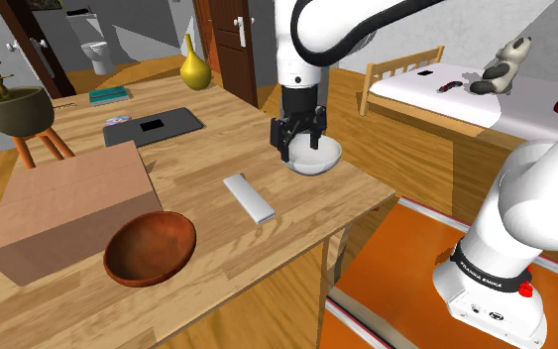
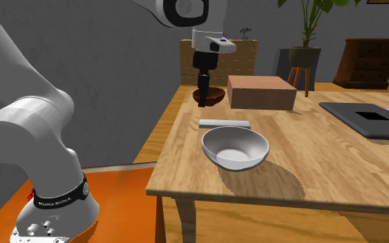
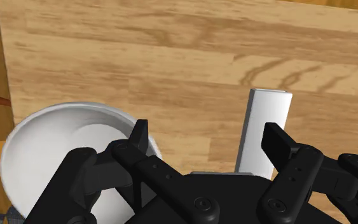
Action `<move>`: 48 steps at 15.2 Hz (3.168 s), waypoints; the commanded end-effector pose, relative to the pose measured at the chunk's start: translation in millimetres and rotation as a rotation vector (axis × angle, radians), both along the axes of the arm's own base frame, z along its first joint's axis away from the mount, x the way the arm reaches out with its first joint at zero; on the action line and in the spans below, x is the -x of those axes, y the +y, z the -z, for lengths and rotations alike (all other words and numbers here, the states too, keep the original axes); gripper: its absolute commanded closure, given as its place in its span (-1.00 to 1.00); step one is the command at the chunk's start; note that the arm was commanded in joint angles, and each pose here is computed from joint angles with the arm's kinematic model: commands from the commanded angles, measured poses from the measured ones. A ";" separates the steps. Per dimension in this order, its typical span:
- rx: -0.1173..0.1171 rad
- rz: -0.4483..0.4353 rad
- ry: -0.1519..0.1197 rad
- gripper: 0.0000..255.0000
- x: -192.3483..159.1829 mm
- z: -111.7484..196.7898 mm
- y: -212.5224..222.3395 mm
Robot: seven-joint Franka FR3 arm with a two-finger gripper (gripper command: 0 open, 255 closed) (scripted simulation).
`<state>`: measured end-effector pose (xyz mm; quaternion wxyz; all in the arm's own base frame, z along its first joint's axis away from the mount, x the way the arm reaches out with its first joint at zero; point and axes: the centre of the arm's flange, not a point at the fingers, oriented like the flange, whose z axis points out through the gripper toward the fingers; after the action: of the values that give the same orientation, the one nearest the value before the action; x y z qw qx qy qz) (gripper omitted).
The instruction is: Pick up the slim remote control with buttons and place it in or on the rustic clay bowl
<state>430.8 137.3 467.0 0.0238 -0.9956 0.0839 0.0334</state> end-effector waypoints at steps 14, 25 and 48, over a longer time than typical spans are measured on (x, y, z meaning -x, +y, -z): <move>0.061 0.071 -0.043 -1.00 -109.4 101.8 100.5; 0.061 0.071 -0.043 -1.00 -108.8 136.5 100.3; 0.061 0.071 -0.043 1.00 -108.8 83.7 100.3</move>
<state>539.5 237.0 377.5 -0.0039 -0.9927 0.1198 0.0086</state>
